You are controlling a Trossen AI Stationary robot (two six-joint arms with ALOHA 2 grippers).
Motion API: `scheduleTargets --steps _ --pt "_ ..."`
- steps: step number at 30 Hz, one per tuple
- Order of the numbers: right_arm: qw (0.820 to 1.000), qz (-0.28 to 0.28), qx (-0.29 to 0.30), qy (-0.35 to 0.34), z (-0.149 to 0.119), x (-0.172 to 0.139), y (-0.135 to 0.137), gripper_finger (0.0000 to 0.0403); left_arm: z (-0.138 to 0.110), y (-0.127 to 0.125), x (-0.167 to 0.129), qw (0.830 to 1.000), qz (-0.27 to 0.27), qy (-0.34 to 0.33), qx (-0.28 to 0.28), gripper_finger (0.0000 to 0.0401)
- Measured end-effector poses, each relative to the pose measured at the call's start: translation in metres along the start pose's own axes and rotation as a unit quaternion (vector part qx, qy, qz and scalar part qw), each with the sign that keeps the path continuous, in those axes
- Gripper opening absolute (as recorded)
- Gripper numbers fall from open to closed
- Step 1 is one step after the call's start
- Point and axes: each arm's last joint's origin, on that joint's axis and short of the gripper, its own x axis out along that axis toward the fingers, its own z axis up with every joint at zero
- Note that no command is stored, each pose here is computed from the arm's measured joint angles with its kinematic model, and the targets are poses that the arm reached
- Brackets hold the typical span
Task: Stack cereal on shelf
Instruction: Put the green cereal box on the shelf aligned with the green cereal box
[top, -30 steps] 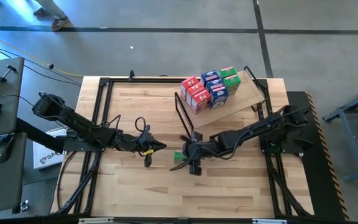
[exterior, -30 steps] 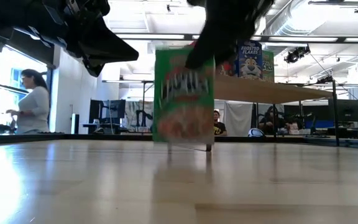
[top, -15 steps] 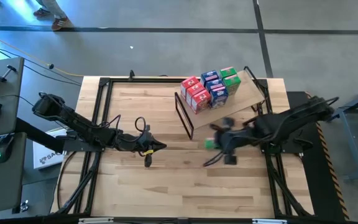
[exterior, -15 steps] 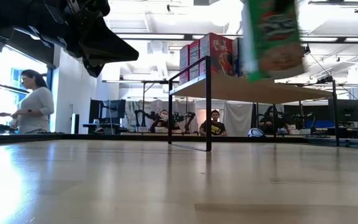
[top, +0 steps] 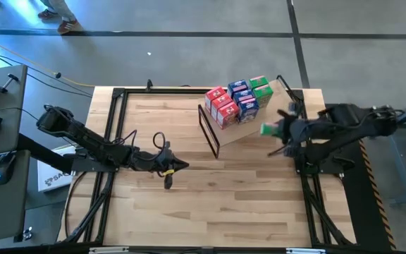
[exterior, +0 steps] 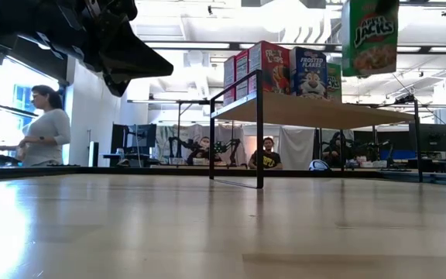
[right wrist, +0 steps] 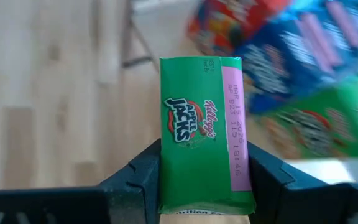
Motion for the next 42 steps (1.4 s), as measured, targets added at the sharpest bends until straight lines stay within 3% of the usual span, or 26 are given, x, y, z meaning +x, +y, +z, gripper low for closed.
scheduleTargets --steps 7,14,25,35,42 --pt "0.999 -0.044 -0.020 0.005 -0.016 -0.004 -0.031 0.0147 0.002 0.005 0.002 1.000 0.011 -0.003 -0.013 0.0005" --pt "0.999 -0.045 -0.019 -0.004 -0.033 0.015 -0.044 0.0147 0.003 0.009 0.003 1.000 0.015 -0.003 -0.015 0.0005" --pt "0.998 -0.058 -0.020 0.006 -0.031 0.043 -0.065 0.0148 0.003 0.009 0.003 1.000 0.014 -0.003 -0.016 0.0005" --pt "0.996 -0.079 -0.005 0.033 -0.023 0.061 -0.073 0.0204 0.003 0.009 0.003 1.000 0.014 -0.003 -0.016 0.0005" --pt "0.994 -0.109 -0.002 0.020 -0.020 0.056 -0.076 0.0230 0.003 0.009 0.003 1.000 0.014 -0.003 -0.016 0.0005"
